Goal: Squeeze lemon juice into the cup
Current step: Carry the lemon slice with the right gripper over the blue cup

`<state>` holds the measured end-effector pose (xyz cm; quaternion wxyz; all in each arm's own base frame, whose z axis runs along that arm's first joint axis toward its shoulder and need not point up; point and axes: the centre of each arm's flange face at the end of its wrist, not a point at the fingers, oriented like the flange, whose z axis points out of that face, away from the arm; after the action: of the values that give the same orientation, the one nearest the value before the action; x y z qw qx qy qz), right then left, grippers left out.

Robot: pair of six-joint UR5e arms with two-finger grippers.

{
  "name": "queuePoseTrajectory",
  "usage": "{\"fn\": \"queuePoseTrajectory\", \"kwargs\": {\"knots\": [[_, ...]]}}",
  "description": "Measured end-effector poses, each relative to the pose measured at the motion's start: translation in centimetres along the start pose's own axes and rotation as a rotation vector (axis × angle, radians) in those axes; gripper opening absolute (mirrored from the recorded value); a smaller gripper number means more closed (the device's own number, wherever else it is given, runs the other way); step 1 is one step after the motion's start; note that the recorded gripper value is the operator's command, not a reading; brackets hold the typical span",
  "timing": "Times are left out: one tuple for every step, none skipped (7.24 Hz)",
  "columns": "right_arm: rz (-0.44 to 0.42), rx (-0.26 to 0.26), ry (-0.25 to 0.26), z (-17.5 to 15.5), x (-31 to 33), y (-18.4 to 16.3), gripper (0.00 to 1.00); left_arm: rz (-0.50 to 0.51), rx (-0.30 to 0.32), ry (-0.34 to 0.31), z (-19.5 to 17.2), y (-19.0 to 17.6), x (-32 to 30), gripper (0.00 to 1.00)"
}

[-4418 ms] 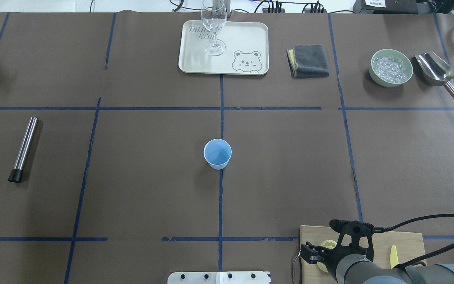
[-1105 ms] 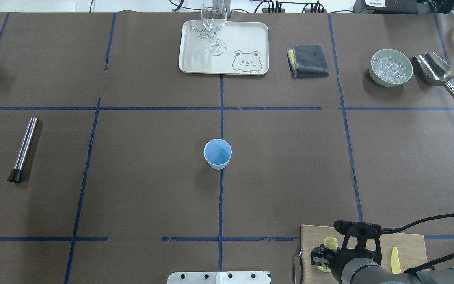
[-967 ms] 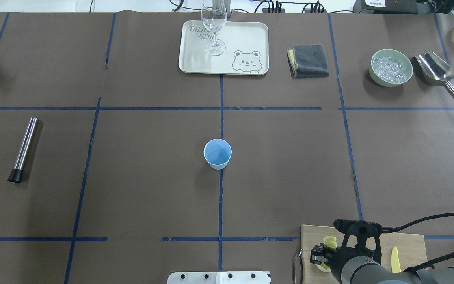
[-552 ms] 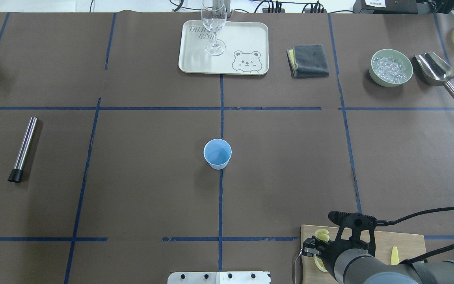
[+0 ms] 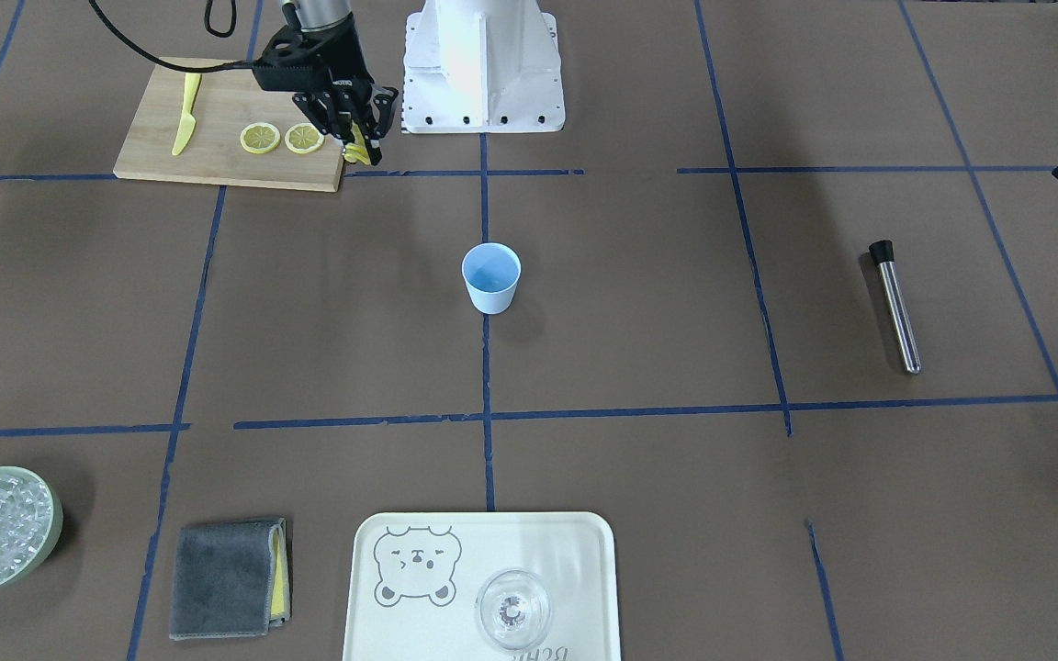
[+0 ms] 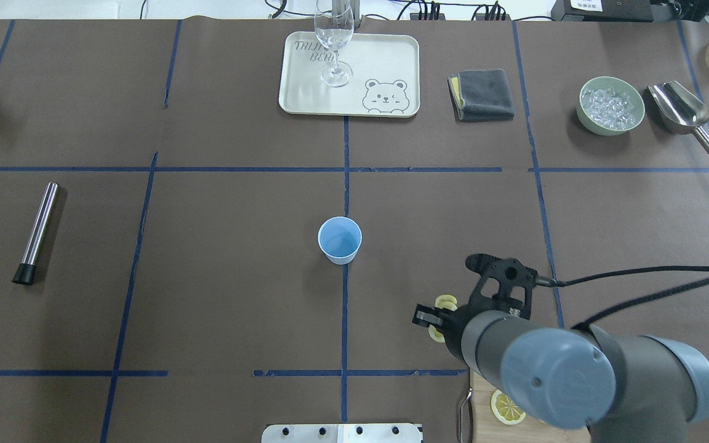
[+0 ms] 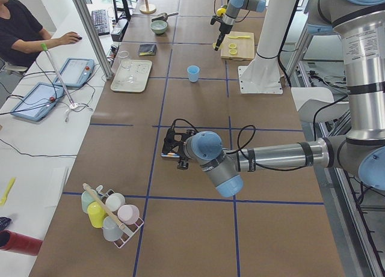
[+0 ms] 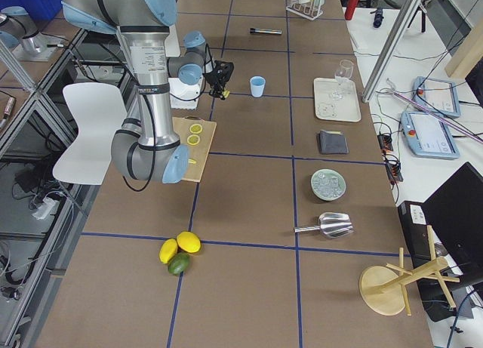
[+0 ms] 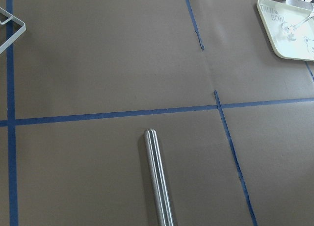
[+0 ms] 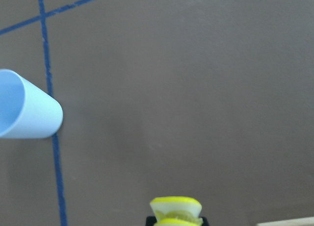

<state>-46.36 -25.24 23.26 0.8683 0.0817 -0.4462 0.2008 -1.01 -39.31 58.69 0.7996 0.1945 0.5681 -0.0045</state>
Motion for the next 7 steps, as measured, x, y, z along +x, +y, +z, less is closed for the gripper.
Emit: {"fn": "queuePoseTrajectory", "kwargs": {"knots": [[0.035, 0.003, -0.008, 0.5, -3.3, -2.5, 0.33, 0.000, 0.000, 0.000, 0.0, 0.0, 0.0, 1.00], [0.058, 0.012, -0.016, 1.2, -6.4, -4.6, 0.34, 0.000, 0.000, 0.000, 0.0, 0.0, 0.0, 1.00], [0.075, 0.025, -0.020, 2.1, -9.5, -6.0, 0.39, 0.001, 0.001, 0.000, 0.0, 0.0, 0.1, 1.00], [0.084, 0.033, -0.017, 3.1, -12.1, -6.8, 0.40, 0.002, 0.001, 0.000, 0.0, 0.0, 0.1, 1.00], [0.088, 0.033, -0.008, 4.1, -13.8, -7.0, 0.41, 0.003, 0.001, 0.001, 0.0, -0.1, 0.1, 1.00], [0.088, 0.029, 0.001, 4.7, -14.5, -7.0, 0.43, 0.003, 0.002, 0.001, 0.0, -0.1, 0.2, 1.00], [0.089, 0.027, 0.008, 5.2, -14.8, -7.0, 0.43, 0.004, 0.002, 0.001, -0.1, -0.1, 0.2, 1.00]]}}
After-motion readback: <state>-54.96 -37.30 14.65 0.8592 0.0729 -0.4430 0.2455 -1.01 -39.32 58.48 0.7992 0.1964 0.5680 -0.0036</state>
